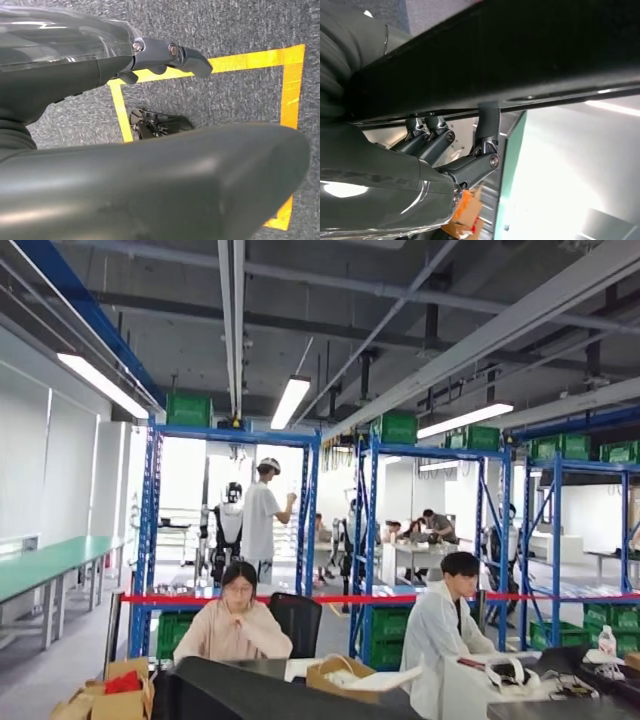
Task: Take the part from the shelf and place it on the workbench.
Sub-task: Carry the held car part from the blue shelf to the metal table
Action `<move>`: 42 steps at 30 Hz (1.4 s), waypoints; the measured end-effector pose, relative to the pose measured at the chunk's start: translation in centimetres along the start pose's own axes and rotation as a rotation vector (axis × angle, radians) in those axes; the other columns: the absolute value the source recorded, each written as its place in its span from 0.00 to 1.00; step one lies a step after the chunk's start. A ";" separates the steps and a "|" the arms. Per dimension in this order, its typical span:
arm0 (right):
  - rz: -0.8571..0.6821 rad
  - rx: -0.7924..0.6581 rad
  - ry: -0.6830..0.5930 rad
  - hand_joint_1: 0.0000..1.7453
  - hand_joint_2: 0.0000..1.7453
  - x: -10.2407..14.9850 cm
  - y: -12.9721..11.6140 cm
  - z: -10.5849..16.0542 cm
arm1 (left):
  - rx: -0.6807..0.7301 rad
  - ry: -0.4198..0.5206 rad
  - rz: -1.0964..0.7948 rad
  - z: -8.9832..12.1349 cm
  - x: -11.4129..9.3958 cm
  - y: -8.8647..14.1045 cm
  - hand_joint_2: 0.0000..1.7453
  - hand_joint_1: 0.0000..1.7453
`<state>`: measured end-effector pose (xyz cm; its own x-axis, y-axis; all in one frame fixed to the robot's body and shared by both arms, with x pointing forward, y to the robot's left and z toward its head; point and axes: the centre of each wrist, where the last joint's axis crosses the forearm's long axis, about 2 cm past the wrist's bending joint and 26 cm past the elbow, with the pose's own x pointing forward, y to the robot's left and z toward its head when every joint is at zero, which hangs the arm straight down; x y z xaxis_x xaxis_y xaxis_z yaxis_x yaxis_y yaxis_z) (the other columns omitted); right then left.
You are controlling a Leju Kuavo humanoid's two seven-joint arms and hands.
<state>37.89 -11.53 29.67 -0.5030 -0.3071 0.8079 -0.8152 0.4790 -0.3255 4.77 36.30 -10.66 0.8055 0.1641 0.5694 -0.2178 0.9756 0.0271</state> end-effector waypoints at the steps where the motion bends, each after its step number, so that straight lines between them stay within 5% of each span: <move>1: 0.001 -0.001 -0.001 1.00 1.00 0.0 0.0 0.0 | 0.000 0.000 0.001 0.0 0.0 0.0 1.00 0.00; 42: 0.003 0.010 -0.023 1.00 1.00 0.6 0.2 -0.8 | -0.003 0.005 0.007 0.1 -0.2 -0.2 1.00 0.00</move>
<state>37.68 -10.96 30.47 -0.5123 -0.3248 0.7951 -0.8163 0.4717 -0.3333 4.55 36.06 -10.72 0.8067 0.1713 0.5656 -0.2217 0.9749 0.0209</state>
